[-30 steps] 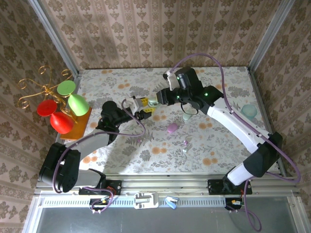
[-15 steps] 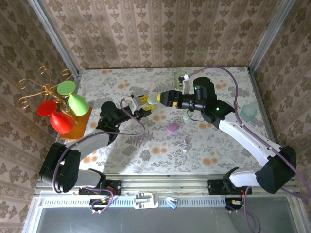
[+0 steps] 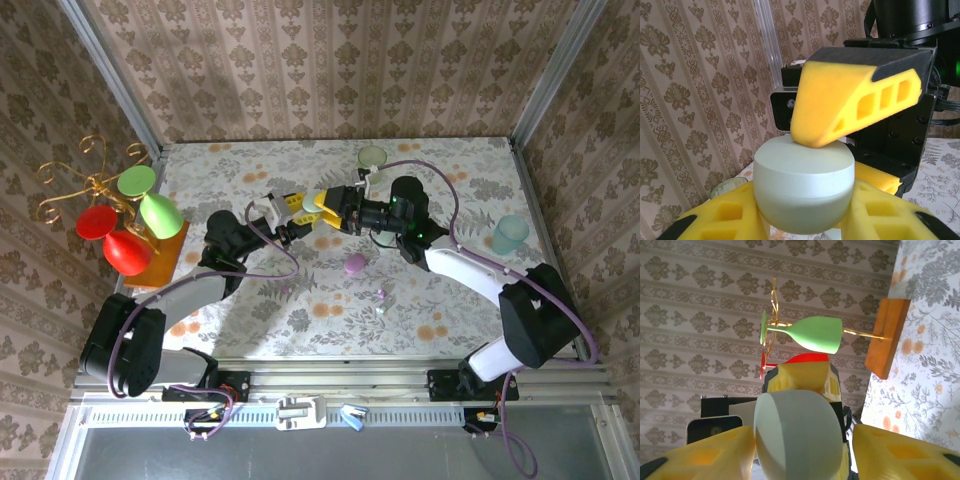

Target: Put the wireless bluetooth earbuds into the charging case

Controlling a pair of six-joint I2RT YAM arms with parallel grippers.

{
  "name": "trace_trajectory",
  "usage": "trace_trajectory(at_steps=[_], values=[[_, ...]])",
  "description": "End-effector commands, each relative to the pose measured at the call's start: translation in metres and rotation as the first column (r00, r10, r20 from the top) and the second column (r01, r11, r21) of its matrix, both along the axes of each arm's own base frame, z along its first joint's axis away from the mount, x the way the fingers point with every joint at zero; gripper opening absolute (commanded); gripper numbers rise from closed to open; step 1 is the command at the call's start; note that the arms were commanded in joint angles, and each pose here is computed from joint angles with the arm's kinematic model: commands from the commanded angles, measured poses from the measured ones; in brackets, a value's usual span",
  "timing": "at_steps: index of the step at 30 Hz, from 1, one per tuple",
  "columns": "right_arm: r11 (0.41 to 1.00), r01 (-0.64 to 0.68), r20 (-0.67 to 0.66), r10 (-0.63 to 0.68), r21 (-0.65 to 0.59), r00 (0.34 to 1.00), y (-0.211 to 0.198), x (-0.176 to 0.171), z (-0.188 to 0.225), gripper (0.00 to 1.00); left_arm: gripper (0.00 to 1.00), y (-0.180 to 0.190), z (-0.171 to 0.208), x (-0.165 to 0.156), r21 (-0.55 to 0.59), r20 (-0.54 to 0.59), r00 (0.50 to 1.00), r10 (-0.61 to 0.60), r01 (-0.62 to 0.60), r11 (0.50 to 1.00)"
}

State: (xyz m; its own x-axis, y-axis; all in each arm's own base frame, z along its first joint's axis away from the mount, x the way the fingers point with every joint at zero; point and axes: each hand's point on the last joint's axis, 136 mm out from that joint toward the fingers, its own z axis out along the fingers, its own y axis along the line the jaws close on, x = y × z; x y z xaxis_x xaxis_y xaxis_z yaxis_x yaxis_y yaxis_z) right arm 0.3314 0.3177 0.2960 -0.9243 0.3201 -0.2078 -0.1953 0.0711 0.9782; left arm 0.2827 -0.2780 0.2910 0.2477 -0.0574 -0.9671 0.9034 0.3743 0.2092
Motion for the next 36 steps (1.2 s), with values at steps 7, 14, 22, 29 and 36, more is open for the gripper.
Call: trace_trajectory(at_steps=[7,14,22,29,36], values=[[0.997,-0.037,0.054,0.034,0.072,0.998,-0.001,-0.008,0.023,0.20,0.28,0.000,0.017,-0.010,-0.031,0.043,0.999,-0.011,0.012,0.999],[0.996,0.085,0.094,-0.081,-0.037,0.992,-0.023,0.006,0.005,0.11,0.73,0.000,0.008,-0.010,-0.008,0.025,1.000,-0.014,0.014,1.000],[0.830,0.381,0.074,-0.385,-0.408,0.920,-0.104,0.050,-0.081,0.09,1.00,-0.002,-0.033,-0.011,0.138,-0.046,0.998,0.051,-0.044,0.989],[0.613,0.416,0.161,-0.427,-0.671,0.890,-0.133,0.088,-0.147,0.10,1.00,-0.013,-0.073,-0.021,0.276,-0.102,0.992,0.080,-0.049,0.960],[0.592,0.340,0.096,-0.404,-0.731,0.910,-0.117,0.125,-0.197,0.11,1.00,-0.010,-0.090,-0.022,0.296,-0.143,0.983,0.119,-0.072,0.953]])
